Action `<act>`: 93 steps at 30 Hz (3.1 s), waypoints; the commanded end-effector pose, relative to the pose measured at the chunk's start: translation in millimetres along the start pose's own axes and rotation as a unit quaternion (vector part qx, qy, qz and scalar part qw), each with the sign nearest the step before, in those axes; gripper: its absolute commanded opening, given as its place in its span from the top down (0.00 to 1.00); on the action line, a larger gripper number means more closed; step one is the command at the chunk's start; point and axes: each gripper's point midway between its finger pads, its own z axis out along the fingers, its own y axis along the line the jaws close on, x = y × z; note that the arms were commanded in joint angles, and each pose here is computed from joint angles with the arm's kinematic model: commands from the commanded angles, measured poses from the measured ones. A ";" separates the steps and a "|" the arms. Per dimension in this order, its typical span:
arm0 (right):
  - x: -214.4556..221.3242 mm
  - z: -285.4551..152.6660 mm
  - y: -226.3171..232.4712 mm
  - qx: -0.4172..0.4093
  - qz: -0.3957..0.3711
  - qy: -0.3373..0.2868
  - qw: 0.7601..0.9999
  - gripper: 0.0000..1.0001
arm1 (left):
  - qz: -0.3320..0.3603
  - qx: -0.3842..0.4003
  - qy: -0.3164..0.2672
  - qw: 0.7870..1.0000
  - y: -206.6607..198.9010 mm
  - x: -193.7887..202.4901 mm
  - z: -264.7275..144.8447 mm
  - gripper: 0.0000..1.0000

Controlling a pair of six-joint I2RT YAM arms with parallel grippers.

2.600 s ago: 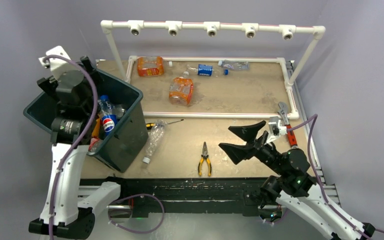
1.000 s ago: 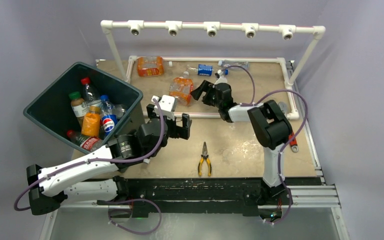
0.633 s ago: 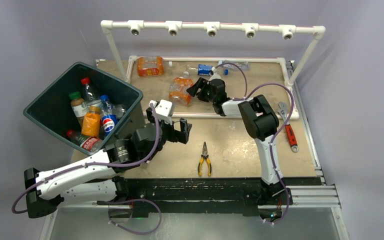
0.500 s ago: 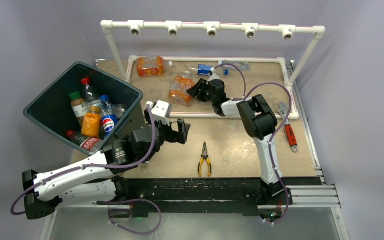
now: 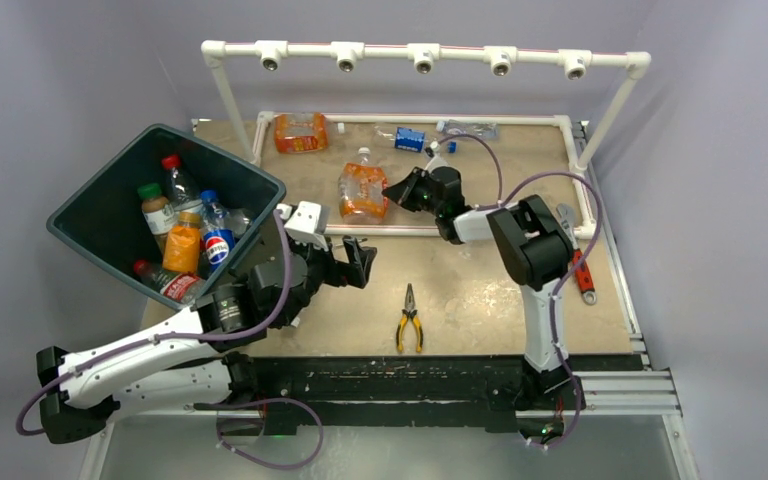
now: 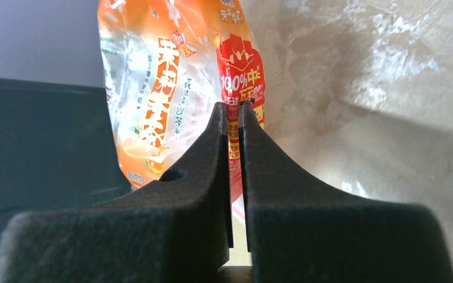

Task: Put the plastic bottles in the bin
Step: Pick up the plastic bottle at the center of the board.

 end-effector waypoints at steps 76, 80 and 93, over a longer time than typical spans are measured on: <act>48.9 -361.2 134.6 -0.244 -0.237 -0.140 0.930 1.00 | -0.166 0.164 -0.011 0.972 -120.1 -18.9 48.1 0.81; 48.5 -360.3 133.7 -0.236 -0.229 -0.134 0.935 0.78 | -0.155 0.166 -0.014 0.974 -122.0 -24.1 48.1 1.00; 58.4 -378.0 150.5 -0.254 -0.170 -0.073 0.949 0.01 | -0.072 0.227 -0.116 0.964 -131.4 -110.0 6.7 1.00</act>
